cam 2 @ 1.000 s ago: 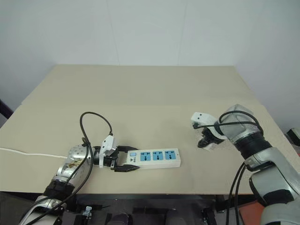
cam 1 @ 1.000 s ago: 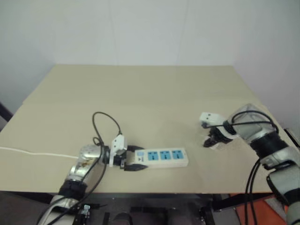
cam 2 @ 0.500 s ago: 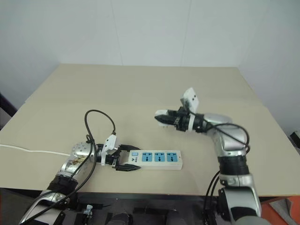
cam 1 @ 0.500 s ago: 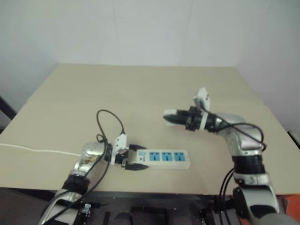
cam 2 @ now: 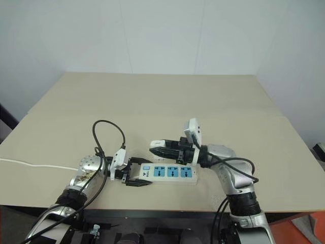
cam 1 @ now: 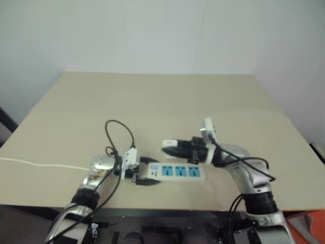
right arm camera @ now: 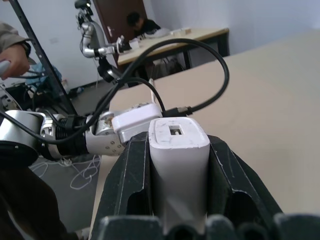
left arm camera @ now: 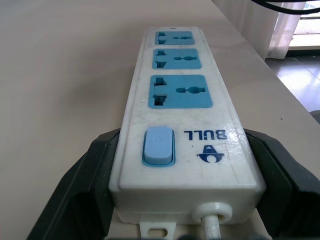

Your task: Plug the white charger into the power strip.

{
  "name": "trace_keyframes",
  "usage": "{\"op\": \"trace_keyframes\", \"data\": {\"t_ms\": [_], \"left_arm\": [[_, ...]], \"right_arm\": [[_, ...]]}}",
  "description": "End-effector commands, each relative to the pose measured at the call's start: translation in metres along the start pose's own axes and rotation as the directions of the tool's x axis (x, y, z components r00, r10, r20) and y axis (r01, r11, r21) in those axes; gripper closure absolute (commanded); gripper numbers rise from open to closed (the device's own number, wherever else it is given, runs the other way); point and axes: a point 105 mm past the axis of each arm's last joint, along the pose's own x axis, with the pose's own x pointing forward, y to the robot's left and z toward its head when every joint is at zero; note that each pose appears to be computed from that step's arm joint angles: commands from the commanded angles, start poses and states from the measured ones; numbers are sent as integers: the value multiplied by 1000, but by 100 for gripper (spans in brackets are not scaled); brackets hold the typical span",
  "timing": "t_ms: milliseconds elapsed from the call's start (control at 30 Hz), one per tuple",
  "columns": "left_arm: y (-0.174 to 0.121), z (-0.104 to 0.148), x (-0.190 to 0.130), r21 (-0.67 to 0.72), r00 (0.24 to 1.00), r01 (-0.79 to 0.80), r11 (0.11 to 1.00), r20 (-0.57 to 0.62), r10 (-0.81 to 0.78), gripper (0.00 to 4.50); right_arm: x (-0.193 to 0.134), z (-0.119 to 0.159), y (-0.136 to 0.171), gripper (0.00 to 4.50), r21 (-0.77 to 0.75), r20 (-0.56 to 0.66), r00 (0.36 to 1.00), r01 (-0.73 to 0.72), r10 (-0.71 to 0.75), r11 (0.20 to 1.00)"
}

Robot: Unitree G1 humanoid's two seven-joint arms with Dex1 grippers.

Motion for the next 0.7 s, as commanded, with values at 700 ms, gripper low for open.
{"op": "trace_keyframes", "data": {"t_ms": [700], "left_arm": [[-13, -10, 3, -60, 996, 73, 996, -50, -76, 122]], "right_arm": [[4, -37, -1, 340, -107, -41, 999, 10, -14, 994]]}}
